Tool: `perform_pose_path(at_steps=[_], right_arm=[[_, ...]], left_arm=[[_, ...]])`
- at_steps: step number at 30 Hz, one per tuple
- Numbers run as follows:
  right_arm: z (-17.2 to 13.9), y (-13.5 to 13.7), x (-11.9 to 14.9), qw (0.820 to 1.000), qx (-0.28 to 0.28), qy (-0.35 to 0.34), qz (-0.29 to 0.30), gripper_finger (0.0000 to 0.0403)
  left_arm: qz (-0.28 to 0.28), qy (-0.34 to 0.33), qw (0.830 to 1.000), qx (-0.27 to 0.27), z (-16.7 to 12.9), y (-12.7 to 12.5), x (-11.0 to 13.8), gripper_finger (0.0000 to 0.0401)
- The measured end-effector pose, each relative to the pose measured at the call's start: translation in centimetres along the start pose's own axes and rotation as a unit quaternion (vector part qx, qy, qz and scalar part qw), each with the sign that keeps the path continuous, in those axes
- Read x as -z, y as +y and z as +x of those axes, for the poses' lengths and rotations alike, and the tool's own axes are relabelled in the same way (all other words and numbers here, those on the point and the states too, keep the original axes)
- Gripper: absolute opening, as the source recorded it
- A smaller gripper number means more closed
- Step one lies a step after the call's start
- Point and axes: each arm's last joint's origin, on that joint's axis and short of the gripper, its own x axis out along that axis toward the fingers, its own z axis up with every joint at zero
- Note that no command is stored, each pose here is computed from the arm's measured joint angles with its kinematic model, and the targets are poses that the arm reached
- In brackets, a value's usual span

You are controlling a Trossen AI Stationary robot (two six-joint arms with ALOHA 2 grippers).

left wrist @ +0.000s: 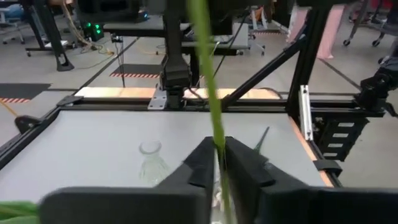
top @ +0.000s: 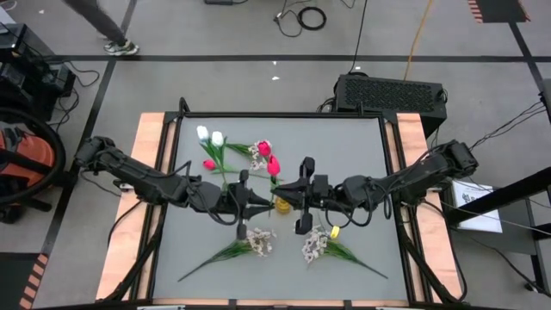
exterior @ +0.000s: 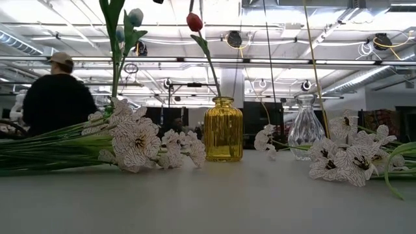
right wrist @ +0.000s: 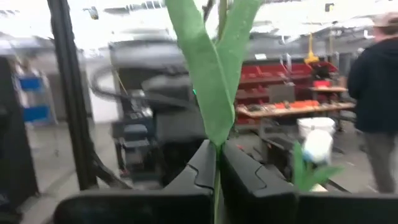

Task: Sort flowers into vase by color
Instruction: Put the right pink flower into the yellow flower vase

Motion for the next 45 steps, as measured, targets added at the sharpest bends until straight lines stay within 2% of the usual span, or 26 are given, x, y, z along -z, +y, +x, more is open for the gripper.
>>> perform_pose_path(at_steps=[4,8,13,17,23,26,34,42,45], right_arm=[[-1.0,0.4,-0.7,0.999,0.021,0.025,-0.015,0.0002],[-2.4,1.1,-1.5,0.998,0.029,0.052,-0.024,0.0001],[-4.7,0.5,0.9,0.992,0.094,0.075,-0.029,0.0001],[-5.7,-1.3,3.4,0.991,0.133,0.026,-0.011,0.0001],[-5.7,-3.1,6.0,0.992,0.126,-0.019,0.004,0.0000],[-5.1,-3.5,7.3,0.991,0.131,-0.023,-0.007,0.0000],[-4.6,-4.4,7.9,0.990,0.138,-0.020,-0.022,0.0000],[-4.5,-4.7,8.3,0.989,0.141,0.000,-0.033,0.0000],[-4.4,-4.9,8.7,0.989,0.146,0.018,-0.028,0.0000]], left_arm=[[-0.001,-0.009,1.000,0.003,-0.4,-0.6,-0.2,0.0122],[-0.005,-0.029,0.999,-0.025,-1.2,-1.0,-0.9,0.0205],[0.004,-0.058,0.998,-0.012,-3.0,-1.6,-2.2,0.0261],[0.024,-0.103,0.994,0.009,-4.3,-2.5,-3.3,0.0269],[0.057,-0.151,0.987,0.023,-5.3,-3.6,-4.3,0.0269],[0.066,-0.157,0.985,0.012,-5.8,-3.6,-4.6,0.0269],[0.084,-0.101,0.988,-0.076,-7.4,-3.0,-4.2,0.0270],[0.095,-0.074,0.987,-0.109,-8.6,-2.9,-4.0,0.0270],[0.105,-0.054,0.983,-0.141,-8.8,-2.8,-3.6,0.0270]])
